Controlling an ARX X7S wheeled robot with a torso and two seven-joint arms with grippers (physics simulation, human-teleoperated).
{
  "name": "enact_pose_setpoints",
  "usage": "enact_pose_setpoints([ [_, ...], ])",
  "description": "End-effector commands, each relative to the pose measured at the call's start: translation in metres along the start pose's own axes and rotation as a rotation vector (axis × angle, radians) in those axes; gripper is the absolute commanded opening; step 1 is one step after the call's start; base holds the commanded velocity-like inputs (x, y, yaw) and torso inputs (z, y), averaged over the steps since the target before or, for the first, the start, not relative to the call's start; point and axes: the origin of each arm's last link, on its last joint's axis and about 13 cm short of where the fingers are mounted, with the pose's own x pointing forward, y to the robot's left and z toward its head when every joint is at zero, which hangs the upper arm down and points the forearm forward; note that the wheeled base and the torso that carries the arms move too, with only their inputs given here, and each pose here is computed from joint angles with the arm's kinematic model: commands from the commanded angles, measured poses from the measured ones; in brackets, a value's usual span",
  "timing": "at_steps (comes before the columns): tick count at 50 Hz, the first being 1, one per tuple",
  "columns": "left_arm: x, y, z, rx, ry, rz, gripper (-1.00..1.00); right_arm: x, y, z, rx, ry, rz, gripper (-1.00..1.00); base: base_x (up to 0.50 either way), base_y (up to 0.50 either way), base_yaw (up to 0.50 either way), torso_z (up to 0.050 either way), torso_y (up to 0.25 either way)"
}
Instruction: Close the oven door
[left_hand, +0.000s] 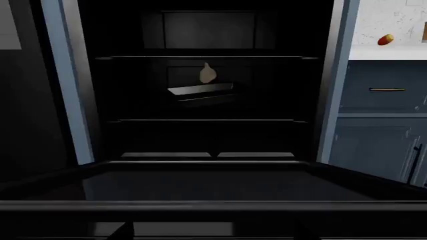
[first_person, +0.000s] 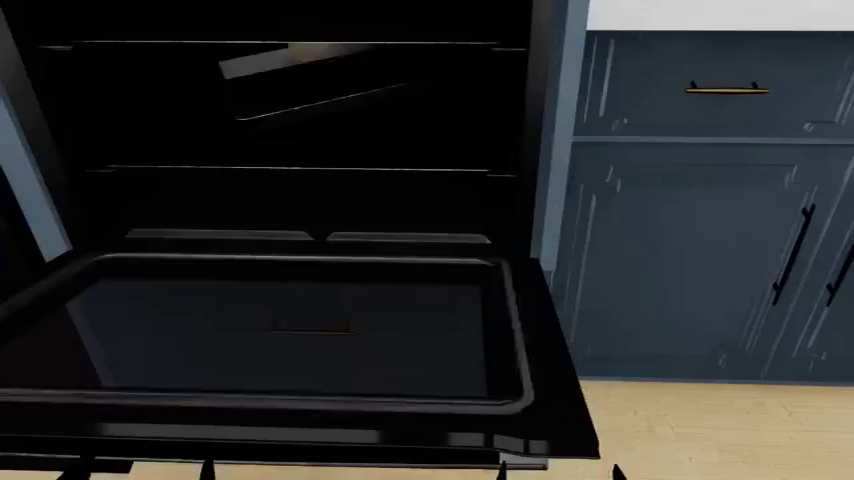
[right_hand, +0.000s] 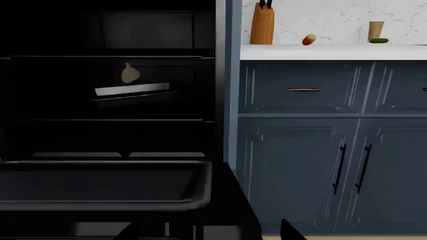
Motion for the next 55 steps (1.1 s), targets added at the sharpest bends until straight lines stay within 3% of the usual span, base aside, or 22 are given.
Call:
enact_pose_setpoints([
  [1,0.0014,0.0001,-0.0016,0.0,0.0,0.0,1.0,0.0012,0.0008,-0.0015,0.0,0.0,0.0,1.0,0.0,0.0,0.0,0.0,0.0],
  [11,0.0005,-0.0001,0.0008,0.008,-0.008,0.006,1.0,-0.0003,0.0021,-0.0008,-0.019,-0.01,0.013,1.0,0.0,0.0,0.0,0.0,0.0],
  [13,0.0008,-0.0001,0.001,0.007,-0.005,0.005,1.0,0.0039,0.0052,-0.006,-0.116,0.042,-0.024,1.0,0.0,0.0,0.0,0.0,0.0],
  [16,0.0008,-0.0002,0.0015,0.007,-0.007,0.005,1.0,0.0044,0.0033,-0.0053,-0.019,0.075,0.015,1.0,0.0,0.0,0.0,0.0,0.0],
  [19,0.0008,-0.0005,0.0013,0.008,-0.009,0.005,1.0,0.0029,0.003,-0.0033,-0.061,0.026,-0.024,1.0,0.0,0.0,0.0,0.0,0.0],
  [28,0.001,-0.0007,0.0017,0.015,0.003,0.013,1.0,0.0011,0.0024,-0.0015,-0.051,0.012,-0.023,1.0,0.0,0.0,0.0,0.0,0.0],
  [55,0.0023,0.0,0.0003,-0.008,0.016,0.001,1.0,-0.0011,0.003,-0.0007,-0.048,-0.006,0.0,1.0,0.0,0.0,0.0,-0.05,0.0],
])
